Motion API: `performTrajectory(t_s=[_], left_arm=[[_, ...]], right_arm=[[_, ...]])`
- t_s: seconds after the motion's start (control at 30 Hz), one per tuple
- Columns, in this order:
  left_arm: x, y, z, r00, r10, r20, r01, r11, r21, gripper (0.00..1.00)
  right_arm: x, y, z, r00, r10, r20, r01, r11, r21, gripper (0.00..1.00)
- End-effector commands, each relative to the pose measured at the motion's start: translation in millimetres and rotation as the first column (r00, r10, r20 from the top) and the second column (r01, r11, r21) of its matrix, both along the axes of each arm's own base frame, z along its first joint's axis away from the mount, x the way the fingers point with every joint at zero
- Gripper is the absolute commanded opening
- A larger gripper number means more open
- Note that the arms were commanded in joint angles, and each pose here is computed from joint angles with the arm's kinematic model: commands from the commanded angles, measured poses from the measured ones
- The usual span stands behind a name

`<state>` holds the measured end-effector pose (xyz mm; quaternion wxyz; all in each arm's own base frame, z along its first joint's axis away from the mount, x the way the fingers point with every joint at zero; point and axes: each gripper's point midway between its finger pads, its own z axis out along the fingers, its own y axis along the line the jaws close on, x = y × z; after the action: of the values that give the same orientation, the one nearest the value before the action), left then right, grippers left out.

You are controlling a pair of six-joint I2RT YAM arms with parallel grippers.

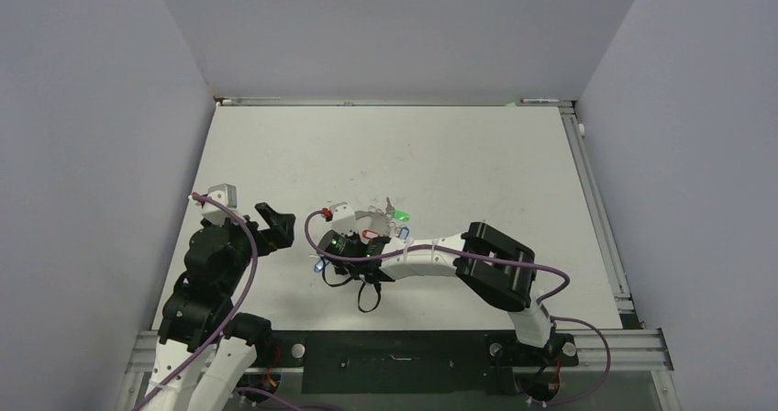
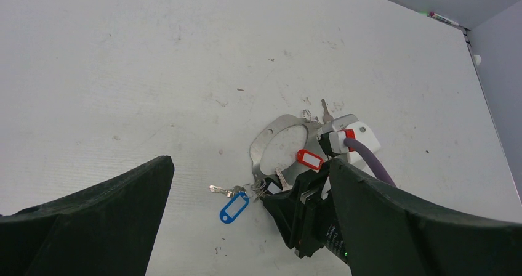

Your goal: Put the keys on the keyring

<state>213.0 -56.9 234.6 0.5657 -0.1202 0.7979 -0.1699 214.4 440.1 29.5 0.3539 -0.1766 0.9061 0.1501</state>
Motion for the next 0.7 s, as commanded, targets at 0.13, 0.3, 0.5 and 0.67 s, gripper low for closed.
performTrajectory(t_s=[0.13,0.3,0.5,0.67], left_arm=[[3,-1,14,0.999,-0.003,0.05,0.003,1.0,-0.01,0.96],[3,0,14,0.999,-0.003,0.049,0.003,1.0,-0.009,0.96],[3,-1,14,0.999,-0.003,0.049,0.003,1.0,-0.009,0.96],[3,0,14,0.999,-0.001,0.05,0.002,1.0,-0.009,0.96]], right_arm=[[12,5,5,0.999,-0.029,0.03,0.029,1.0,-0.001,0.16],[14,4,7,0.999,-0.032,0.036,0.032,0.999,-0.004,0.16],[18,2,14,0.998,-0.039,0.052,0.039,0.999,-0.004,0.17],[19,3,13,0.998,-0.033,0.057,0.034,0.999,-0.014,0.16]])
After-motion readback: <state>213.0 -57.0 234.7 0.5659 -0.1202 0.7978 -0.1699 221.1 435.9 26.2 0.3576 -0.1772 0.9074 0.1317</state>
